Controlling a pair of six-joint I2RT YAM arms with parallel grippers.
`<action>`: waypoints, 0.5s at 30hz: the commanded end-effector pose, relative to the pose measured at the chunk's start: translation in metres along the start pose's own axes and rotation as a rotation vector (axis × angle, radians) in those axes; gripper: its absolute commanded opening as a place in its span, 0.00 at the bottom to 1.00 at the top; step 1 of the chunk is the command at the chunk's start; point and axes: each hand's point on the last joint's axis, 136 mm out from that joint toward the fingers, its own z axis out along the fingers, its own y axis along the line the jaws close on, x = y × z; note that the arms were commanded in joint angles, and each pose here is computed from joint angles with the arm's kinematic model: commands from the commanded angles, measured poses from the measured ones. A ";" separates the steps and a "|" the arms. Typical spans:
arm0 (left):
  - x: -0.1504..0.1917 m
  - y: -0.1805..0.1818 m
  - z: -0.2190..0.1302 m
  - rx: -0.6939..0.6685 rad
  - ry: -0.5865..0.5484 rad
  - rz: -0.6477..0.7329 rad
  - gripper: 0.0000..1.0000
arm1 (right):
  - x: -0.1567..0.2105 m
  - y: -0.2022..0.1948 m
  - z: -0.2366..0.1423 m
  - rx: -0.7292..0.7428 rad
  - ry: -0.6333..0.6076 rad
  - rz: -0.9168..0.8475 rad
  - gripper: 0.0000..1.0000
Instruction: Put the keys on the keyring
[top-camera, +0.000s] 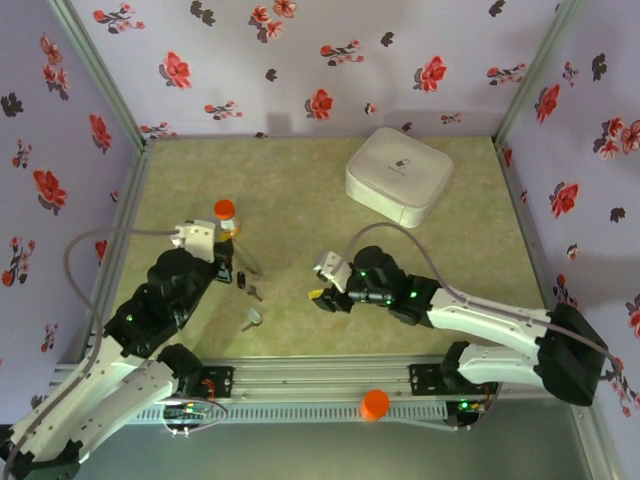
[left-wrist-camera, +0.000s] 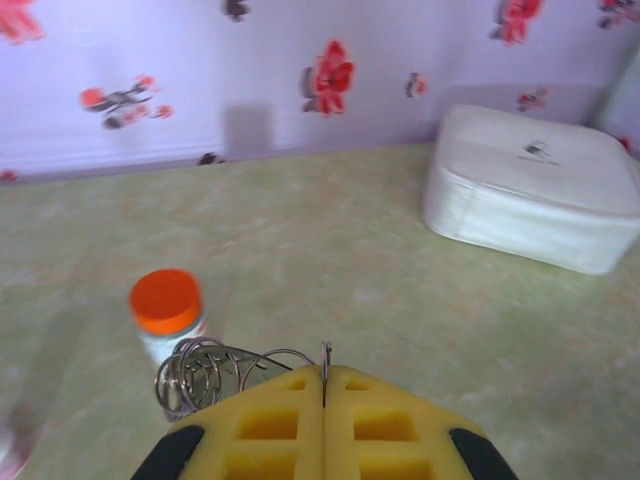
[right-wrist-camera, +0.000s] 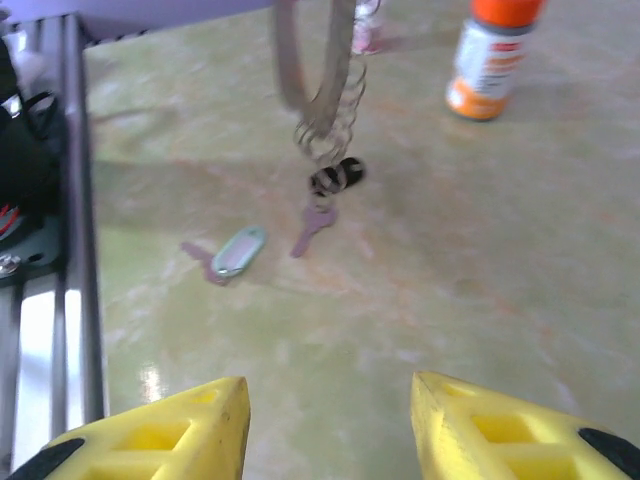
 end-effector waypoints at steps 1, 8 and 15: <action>-0.003 0.037 -0.016 -0.180 -0.018 -0.116 0.00 | -0.013 0.023 0.021 -0.068 -0.014 -0.082 0.48; 0.008 0.070 -0.032 -0.351 -0.015 -0.161 0.00 | -0.002 0.044 0.083 -0.120 0.105 -0.244 0.48; 0.021 0.079 -0.037 -0.387 -0.016 -0.200 0.00 | 0.031 0.064 0.109 -0.287 0.174 -0.602 0.44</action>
